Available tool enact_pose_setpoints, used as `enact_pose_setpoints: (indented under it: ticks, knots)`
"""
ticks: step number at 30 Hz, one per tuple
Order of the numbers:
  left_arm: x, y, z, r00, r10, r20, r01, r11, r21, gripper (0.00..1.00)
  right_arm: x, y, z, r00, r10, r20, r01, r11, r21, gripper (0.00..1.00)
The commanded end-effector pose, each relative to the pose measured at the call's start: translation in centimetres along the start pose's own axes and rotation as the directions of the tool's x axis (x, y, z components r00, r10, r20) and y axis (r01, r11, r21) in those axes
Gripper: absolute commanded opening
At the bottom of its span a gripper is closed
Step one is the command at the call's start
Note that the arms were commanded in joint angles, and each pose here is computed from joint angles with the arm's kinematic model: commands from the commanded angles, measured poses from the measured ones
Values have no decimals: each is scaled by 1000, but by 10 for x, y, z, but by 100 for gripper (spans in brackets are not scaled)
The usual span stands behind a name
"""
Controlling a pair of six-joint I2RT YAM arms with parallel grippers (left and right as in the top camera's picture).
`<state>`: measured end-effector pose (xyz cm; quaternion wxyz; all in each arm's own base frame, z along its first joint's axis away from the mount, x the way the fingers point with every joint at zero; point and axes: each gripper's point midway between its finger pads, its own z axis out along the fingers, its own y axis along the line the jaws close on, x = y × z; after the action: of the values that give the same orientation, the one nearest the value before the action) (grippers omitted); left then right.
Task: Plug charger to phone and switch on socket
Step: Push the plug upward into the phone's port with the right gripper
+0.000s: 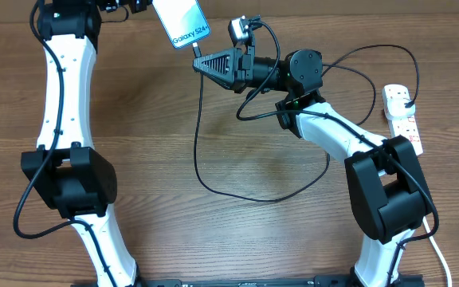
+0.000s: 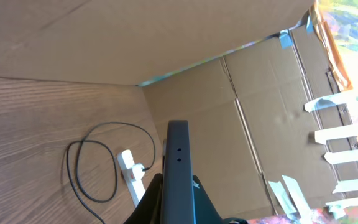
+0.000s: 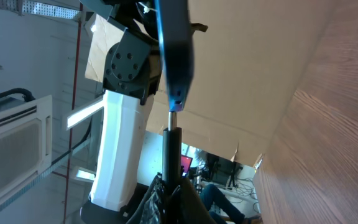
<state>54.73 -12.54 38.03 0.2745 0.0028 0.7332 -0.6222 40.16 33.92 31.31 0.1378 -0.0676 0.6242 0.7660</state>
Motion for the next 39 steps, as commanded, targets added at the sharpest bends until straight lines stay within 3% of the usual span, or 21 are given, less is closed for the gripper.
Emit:
enact_pose_setpoints:
  ticks: [1, 39]
  knots:
    - [-4, -5, -4, 999, 38, 11, -38, 999, 3, 4, 0, 5, 3, 1000, -17, -6, 17, 1000, -11, 4]
    - [10, -13, 4, 999, 12, -49, -10, 999, 40, 5, 0, 5, 3, 1000, -21, -5, 21, 1000, -11, 4]
